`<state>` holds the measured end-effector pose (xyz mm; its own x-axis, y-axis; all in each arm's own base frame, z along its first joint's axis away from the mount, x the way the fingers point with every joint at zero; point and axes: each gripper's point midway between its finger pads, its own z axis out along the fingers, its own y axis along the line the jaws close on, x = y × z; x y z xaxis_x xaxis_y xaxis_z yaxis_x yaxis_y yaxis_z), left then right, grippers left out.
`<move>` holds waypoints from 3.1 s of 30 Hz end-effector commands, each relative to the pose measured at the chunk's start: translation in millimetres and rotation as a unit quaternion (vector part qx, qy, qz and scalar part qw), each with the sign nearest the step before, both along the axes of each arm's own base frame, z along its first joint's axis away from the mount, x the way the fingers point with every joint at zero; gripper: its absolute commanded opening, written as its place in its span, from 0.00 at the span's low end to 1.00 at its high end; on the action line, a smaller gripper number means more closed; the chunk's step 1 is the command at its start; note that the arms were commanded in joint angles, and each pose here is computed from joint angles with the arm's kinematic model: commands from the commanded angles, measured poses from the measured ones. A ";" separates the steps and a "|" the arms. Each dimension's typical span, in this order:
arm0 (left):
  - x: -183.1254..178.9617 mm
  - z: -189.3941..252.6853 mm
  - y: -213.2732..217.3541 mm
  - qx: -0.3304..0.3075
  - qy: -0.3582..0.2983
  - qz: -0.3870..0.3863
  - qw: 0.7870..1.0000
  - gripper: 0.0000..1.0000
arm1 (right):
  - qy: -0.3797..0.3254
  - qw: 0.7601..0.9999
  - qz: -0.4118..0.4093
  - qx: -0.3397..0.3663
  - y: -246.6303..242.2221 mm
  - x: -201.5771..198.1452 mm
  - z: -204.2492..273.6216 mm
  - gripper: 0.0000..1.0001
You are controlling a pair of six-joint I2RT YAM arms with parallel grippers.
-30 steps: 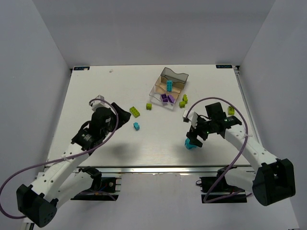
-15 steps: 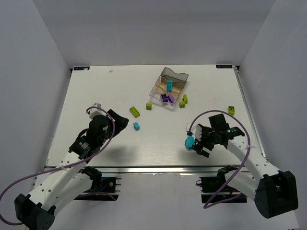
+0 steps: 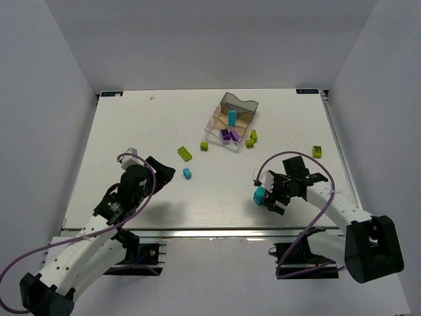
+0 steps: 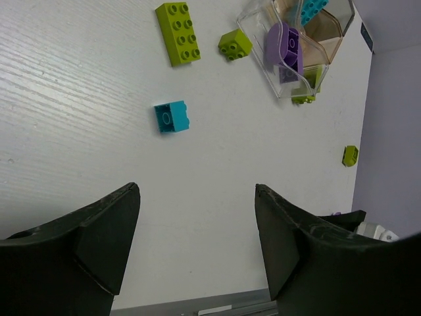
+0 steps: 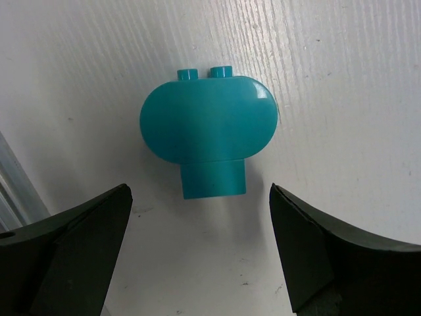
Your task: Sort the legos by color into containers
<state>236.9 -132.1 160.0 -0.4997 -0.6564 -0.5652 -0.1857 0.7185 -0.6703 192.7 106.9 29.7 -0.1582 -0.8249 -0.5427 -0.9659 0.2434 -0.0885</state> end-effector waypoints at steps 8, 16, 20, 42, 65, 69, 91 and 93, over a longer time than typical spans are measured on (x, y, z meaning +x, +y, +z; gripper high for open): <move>-4.1 3.2 -2.6 -0.019 -0.012 -0.007 1.000 0.80 | -0.026 0.999 0.005 0.027 14.5 28.5 8.0 0.86; -3.7 4.6 -7.7 -0.029 -0.015 -0.017 0.999 0.80 | -0.022 0.999 0.010 0.032 18.4 30.9 2.8 0.75; -3.0 7.4 -10.5 -0.036 -0.017 -0.020 0.999 0.80 | -0.019 0.999 0.012 0.039 21.1 30.6 2.1 0.59; -12.9 33.0 -134.3 -0.159 -0.041 -0.300 0.940 0.79 | -0.084 0.977 0.090 0.176 89.7 42.8 106.2 0.09; -15.6 44.8 -205.0 -0.176 -0.040 -0.402 0.898 0.80 | -0.098 0.955 0.168 0.222 157.1 35.4 140.8 0.07; -16.0 41.3 -209.2 -0.173 -0.032 -0.408 0.896 0.79 | -0.103 0.954 0.170 0.226 161.0 37.6 145.4 0.07; -14.8 34.9 -211.8 -0.169 -0.021 -0.409 0.896 0.12 | -0.108 0.951 0.167 0.236 162.6 35.8 151.1 0.03; -14.3 35.5 -210.2 -0.168 -0.023 -0.405 0.898 0.04 | -0.109 0.953 0.163 0.232 160.7 35.4 148.8 0.02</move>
